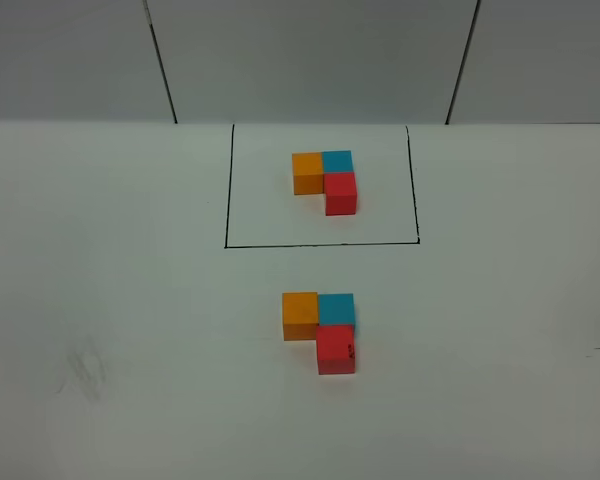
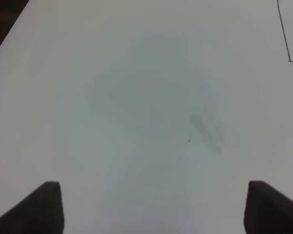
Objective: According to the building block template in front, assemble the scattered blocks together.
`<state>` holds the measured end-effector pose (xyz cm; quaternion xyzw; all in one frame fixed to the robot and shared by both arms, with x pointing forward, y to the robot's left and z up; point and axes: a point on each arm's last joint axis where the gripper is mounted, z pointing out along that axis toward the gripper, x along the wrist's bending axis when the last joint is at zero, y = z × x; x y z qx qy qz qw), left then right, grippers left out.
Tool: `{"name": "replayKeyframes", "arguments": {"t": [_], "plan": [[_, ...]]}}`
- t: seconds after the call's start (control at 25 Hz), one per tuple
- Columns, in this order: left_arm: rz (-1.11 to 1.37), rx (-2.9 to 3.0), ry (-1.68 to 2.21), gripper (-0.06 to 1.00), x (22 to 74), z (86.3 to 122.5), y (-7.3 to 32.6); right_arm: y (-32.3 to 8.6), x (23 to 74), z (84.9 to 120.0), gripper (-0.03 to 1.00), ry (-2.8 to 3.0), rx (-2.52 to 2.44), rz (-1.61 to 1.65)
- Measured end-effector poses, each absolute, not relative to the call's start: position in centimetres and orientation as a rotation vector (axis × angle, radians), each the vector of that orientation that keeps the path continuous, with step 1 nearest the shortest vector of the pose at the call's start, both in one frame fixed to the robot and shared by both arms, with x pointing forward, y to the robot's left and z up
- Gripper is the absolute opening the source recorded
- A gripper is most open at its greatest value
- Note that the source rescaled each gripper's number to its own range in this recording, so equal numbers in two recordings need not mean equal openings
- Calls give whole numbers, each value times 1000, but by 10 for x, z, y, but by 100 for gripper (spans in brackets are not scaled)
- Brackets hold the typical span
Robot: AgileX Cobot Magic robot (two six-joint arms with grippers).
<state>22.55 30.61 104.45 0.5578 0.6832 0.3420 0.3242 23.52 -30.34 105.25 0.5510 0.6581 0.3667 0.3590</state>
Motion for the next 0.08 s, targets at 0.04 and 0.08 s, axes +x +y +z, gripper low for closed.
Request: {"name": "replayKeyframes", "arguments": {"t": [0.04,0.08], "plan": [[897,1463,1792,64,226,1045,306,-303,235,1052,79,1697,1421,946],[897,1463,1792,64,226,1045,306,-303,235,1052,79,1697,1421,946]]}}
